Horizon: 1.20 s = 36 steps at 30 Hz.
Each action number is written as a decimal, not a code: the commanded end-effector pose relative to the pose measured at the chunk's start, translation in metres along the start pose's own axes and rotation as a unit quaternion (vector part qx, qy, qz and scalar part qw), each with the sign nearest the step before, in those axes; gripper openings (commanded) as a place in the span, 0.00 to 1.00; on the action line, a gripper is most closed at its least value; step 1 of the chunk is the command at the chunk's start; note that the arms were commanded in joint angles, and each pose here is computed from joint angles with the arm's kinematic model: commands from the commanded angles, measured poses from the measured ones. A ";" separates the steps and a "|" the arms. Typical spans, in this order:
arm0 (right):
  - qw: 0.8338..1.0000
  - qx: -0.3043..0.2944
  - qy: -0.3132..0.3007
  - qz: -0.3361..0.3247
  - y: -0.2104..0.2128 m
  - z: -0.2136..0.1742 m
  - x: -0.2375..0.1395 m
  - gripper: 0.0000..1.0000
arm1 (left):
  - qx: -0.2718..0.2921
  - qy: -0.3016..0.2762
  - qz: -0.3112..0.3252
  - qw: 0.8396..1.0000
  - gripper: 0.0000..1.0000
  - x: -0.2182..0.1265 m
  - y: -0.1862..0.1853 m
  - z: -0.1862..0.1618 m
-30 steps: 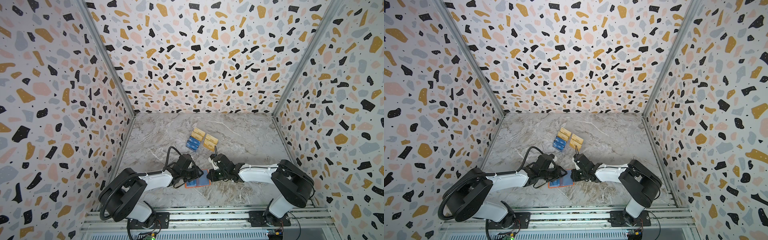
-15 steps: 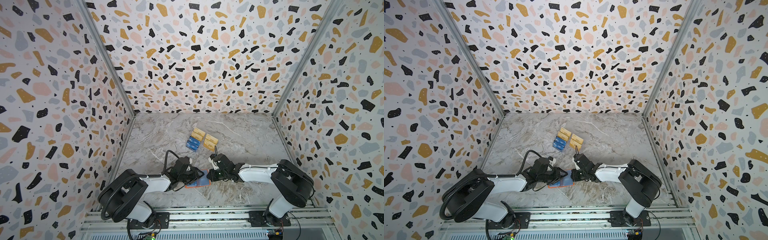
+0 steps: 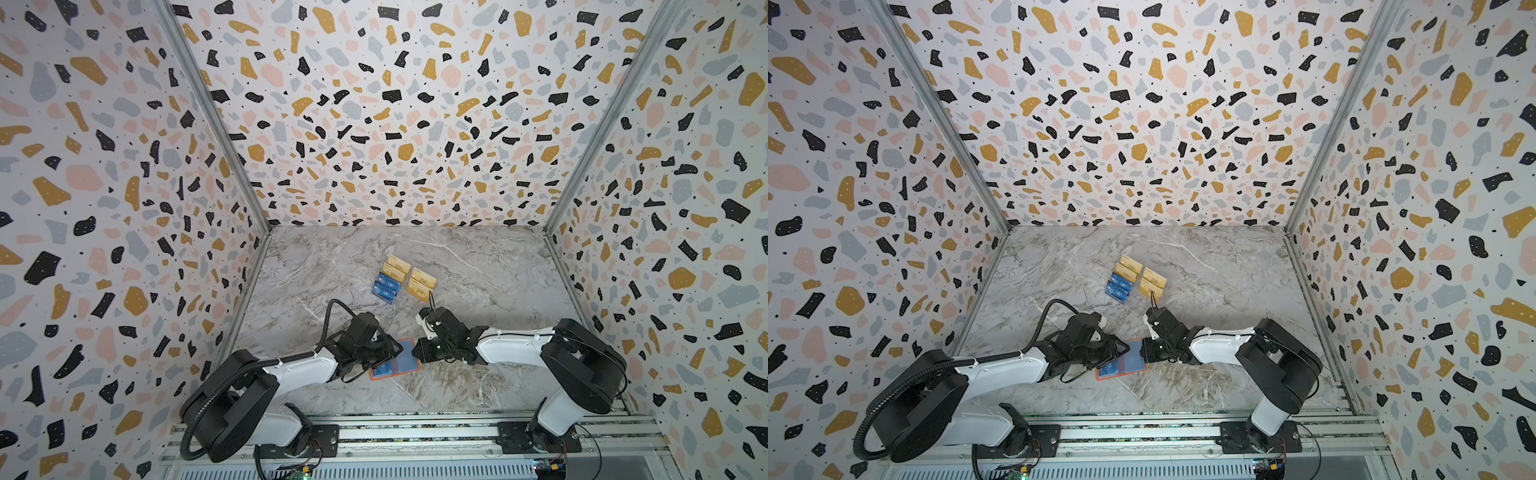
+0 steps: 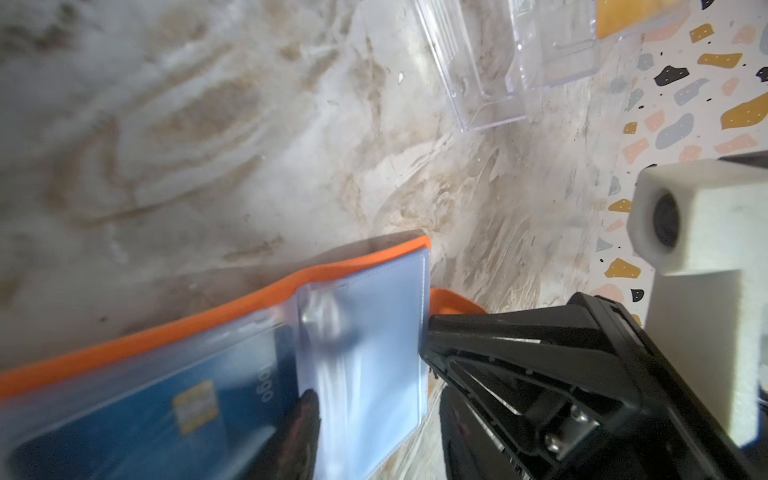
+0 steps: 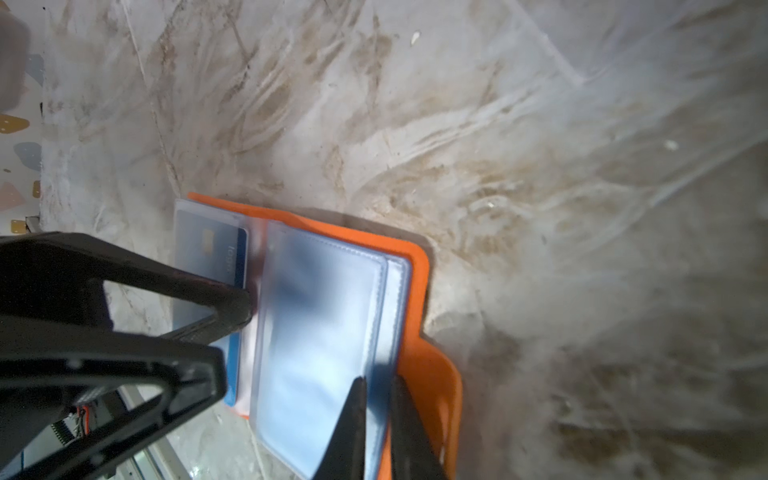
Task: Put the credit cards into the card holder
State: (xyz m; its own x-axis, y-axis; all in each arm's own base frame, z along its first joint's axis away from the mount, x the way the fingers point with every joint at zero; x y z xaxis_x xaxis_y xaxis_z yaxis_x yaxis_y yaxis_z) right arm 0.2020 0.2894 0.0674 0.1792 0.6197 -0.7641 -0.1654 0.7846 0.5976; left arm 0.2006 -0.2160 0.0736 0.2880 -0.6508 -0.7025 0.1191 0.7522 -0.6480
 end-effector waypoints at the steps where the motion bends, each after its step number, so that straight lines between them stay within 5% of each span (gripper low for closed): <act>1: 1.000 -0.002 0.002 0.000 0.000 -0.003 0.001 0.14 | -0.002 0.011 0.003 1.000 0.49 0.005 0.005 -0.004; 14: 1.000 -0.001 0.008 0.000 -0.001 -0.006 0.003 0.14 | -0.008 0.005 -0.045 0.999 0.46 0.010 -0.002 -0.005; 36: 1.000 0.002 0.007 -0.002 -0.002 -0.007 0.003 0.13 | 0.040 0.006 -0.017 0.999 0.32 -0.006 -0.006 -0.003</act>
State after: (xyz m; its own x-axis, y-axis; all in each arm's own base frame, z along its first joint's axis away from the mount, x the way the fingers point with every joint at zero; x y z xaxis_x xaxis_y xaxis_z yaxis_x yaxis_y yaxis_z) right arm 0.2013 0.2909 0.0665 0.1787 0.6222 -0.7622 -0.1654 0.7827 0.6001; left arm 0.1940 -0.2146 0.0679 0.2627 -0.6692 -0.6951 0.1606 0.7406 -0.6524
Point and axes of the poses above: each gripper's point midway between its finger pads, its own x axis out along the fingers, its own y axis along the line the jaws close on, z = x × y, the point moved 5 cm from there along -x, back along the fingers, and after that the axes turned 13 degrees about x, right-handed, at the moved point
